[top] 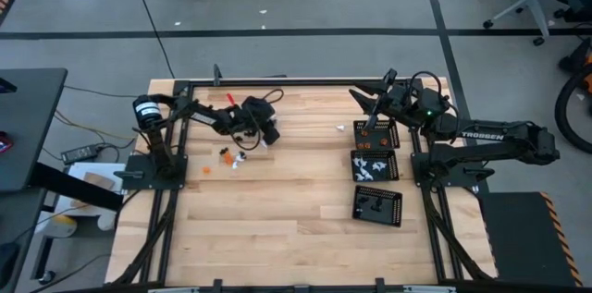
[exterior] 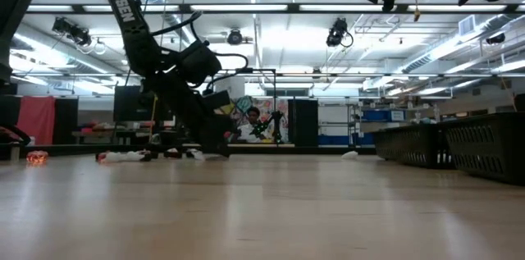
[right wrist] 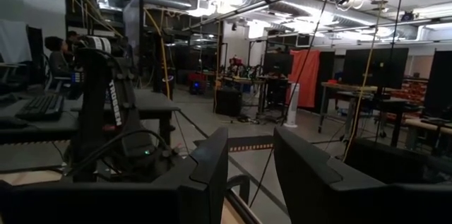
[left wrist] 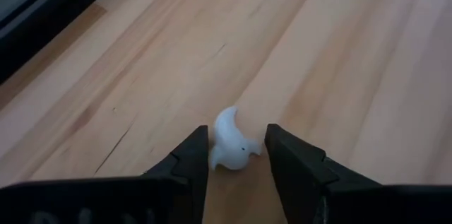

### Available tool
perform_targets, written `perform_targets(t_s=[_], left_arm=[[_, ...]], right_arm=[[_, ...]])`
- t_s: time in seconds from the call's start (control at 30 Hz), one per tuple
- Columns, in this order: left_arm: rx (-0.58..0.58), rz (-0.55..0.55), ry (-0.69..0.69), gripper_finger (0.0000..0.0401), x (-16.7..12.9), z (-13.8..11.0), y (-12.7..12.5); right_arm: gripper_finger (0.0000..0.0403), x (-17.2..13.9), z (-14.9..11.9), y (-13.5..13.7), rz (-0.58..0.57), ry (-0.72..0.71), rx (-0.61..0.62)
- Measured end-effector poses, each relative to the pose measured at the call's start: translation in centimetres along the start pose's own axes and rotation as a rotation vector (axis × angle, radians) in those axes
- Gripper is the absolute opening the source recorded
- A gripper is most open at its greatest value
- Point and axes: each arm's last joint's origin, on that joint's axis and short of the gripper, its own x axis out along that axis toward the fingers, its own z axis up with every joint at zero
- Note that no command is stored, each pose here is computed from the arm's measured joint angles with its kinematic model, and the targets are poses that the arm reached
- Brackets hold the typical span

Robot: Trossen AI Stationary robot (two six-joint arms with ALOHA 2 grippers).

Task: Sort Halloween decoration
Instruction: Put the white ghost toy into the center black bin

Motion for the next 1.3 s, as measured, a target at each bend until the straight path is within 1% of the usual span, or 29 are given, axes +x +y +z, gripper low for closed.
perform_targets(t_s=[0.3, 0.5, 0.57, 0.73, 0.83, 1.07, 1.17, 1.3], left_arm=[[0.071, -0.017, -0.03, 0.0061, 0.0, 0.2, -0.2], [0.088, -0.024, -0.049, 0.0056, -0.2, 0.4, -0.3], [0.099, -0.044, -0.053, 0.0057, -0.6, 0.5, -0.7], [0.124, -0.138, -0.079, 0.0058, -1.3, 0.8, -2.2], [0.111, -0.197, -0.109, 0.0059, -1.6, 1.0, -3.3], [0.085, -0.351, -0.275, 0.0059, -2.9, 2.2, -6.8], [0.063, -0.392, -0.351, 0.0059, -3.2, 3.1, -8.1], [0.061, -0.439, -0.396, 0.0059, -2.6, 5.4, -10.1]], right_arm=[[0.0119, 0.0, 0.0, 0.0, 0.0, 0.0, -0.002], [0.0119, 0.0, 0.0, 0.0, 0.0, 0.002, -0.002], [0.0119, 0.0, 0.0, 0.0, 0.0, 0.003, -0.002], [0.0119, 0.0, 0.0, 0.0, 0.0, 0.002, -0.003], [0.0119, 0.0, 0.0, 0.0, 0.0, 0.002, -0.003], [0.0119, 0.0, 0.1, 0.0, -0.002, -0.013, -0.001], [0.0119, 0.0, 0.3, 0.0, -0.004, -0.028, 0.001], [0.0119, 0.0, 0.3, 0.0, -0.005, -0.029, 0.001]])
